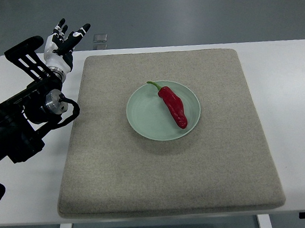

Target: Place red pepper on plate with left hand

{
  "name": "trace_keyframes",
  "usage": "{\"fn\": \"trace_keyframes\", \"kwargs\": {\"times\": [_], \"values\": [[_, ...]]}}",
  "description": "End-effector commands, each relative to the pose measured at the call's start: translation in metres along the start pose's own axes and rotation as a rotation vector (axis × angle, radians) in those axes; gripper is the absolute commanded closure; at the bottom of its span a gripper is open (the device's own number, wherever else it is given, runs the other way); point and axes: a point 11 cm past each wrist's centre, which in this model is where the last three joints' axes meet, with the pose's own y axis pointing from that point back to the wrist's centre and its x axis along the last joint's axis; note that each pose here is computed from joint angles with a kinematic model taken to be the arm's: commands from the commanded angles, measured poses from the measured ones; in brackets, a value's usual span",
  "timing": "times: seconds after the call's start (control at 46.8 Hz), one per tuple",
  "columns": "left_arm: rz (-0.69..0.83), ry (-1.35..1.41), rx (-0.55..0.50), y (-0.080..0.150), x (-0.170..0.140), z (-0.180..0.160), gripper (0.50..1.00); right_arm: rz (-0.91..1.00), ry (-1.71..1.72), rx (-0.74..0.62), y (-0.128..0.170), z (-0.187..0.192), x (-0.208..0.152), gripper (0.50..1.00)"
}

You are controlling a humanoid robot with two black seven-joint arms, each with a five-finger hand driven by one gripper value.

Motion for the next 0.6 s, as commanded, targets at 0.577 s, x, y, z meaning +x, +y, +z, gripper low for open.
{"fn": "trace_keyframes", "kwargs": {"times": [0.577], "values": [[-0.041, 0.140, -0.005, 0.0033, 0.0030, -0.0048, 0.508, 0.000, 0.000, 0.000, 0.0000, -0.0002, 0.0000, 0.568]]}}
